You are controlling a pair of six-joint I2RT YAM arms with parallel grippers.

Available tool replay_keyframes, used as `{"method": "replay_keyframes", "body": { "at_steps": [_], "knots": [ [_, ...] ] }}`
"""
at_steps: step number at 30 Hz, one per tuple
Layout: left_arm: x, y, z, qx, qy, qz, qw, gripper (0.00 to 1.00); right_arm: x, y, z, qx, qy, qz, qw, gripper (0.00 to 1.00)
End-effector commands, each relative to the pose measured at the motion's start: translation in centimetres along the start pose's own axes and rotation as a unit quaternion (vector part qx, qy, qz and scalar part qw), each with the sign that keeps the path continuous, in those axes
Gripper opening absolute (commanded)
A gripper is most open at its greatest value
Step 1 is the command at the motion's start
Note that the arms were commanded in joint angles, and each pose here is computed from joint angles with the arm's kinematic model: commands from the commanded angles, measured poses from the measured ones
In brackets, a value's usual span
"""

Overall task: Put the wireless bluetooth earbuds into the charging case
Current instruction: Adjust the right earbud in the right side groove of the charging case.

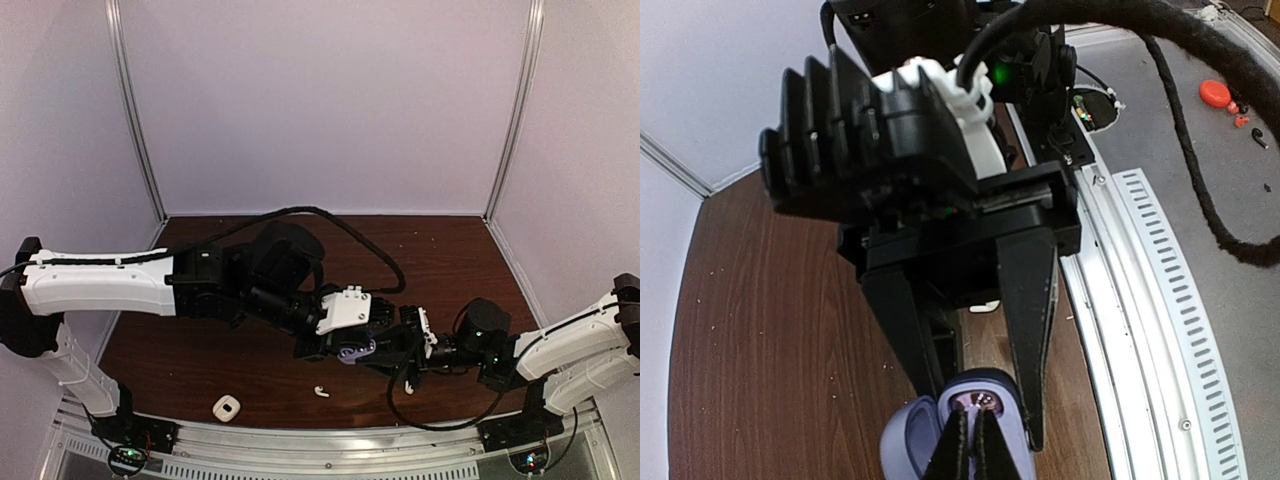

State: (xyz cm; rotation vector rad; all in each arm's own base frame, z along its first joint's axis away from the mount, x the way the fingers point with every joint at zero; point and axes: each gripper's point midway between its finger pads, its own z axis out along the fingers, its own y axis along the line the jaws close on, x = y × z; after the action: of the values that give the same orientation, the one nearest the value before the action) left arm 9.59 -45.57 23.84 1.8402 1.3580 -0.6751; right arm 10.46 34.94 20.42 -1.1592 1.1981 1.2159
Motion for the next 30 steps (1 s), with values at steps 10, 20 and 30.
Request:
{"method": "replay_keyframes", "body": {
  "at_steps": [10, 20, 30],
  "knots": [
    [1.4, -1.2, 2.3, 0.028, 0.009, -0.008, 1.000, 0.01, -4.1, 0.5, -0.5, 0.002, -0.063, -0.035, 0.997, 0.00],
    [-0.3, -0.4, 1.0, -0.001, -0.007, 0.001, 1.000, 0.07, -3.9, 0.4, -0.7, 0.005, -0.061, -0.036, 0.997, 0.00],
    [-4.2, 1.3, -3.3, -0.051, -0.068, 0.011, 0.996, 0.32, -3.3, 0.4, -0.6, 0.006, -0.055, -0.030, 0.998, 0.00]
  ]
}}
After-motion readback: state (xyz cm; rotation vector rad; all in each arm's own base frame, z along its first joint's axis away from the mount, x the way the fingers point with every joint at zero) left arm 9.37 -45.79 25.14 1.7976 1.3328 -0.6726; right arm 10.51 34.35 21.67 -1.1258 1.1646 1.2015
